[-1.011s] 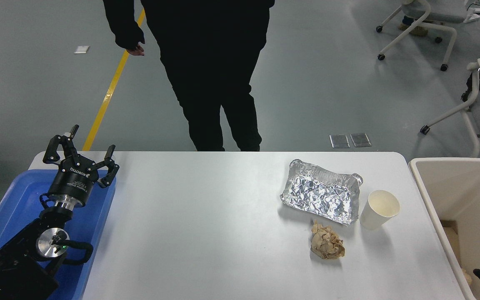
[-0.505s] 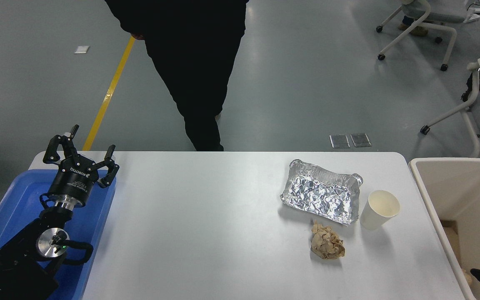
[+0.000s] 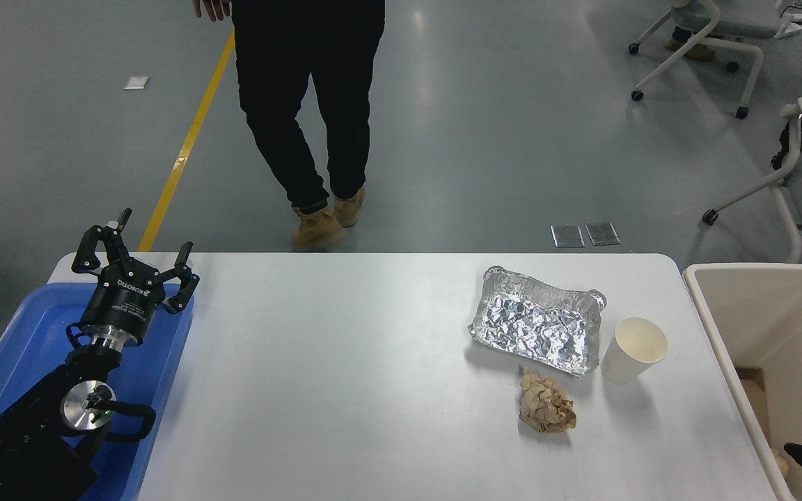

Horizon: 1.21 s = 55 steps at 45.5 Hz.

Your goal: Pick up paper cup place in dustbin

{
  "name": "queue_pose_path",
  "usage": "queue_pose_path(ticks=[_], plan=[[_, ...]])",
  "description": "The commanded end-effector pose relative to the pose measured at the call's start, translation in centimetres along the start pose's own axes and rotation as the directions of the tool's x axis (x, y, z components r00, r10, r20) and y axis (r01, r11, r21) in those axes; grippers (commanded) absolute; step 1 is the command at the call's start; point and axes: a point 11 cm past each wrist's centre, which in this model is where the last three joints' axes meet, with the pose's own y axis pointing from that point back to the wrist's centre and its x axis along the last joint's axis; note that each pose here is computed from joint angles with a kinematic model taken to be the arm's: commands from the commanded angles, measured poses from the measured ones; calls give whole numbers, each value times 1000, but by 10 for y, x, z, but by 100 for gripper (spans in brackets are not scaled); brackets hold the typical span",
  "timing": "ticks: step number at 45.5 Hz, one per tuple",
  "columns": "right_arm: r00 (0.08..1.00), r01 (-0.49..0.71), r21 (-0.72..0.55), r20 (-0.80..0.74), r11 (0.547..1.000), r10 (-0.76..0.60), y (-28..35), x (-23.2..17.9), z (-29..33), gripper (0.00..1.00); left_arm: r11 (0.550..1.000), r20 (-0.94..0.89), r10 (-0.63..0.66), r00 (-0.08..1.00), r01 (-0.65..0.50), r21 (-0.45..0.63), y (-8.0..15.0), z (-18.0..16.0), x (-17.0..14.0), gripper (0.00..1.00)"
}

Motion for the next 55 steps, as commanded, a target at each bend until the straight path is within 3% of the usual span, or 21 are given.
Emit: queue_pose_path(ticks=[1, 10, 26, 38, 49, 55], plan=[[999, -41, 59, 27, 997, 39, 1, 30, -36, 100, 1000, 0, 0, 1000, 0, 0, 0, 0, 0, 98], [999, -52, 183, 15, 982, 50, 16, 52, -111, 100, 1000, 0, 0, 1000, 0, 0, 0, 0, 0, 98], [902, 10, 423, -395, 906, 175, 88, 52, -251, 100, 1000, 0, 0, 1000, 0, 2, 0, 0, 0, 98], [852, 215, 451, -520, 866, 60, 184, 30, -306, 100, 1000, 0, 0, 1000, 0, 2, 0, 0, 0, 98], [791, 278, 440, -609, 854, 56, 227, 22, -313, 100, 1000, 0, 0, 1000, 0, 2, 0, 0, 0, 98], [712, 455, 351, -695, 818, -98, 263, 13, -314, 100, 1000, 0, 0, 1000, 0, 0, 0, 0, 0, 98]])
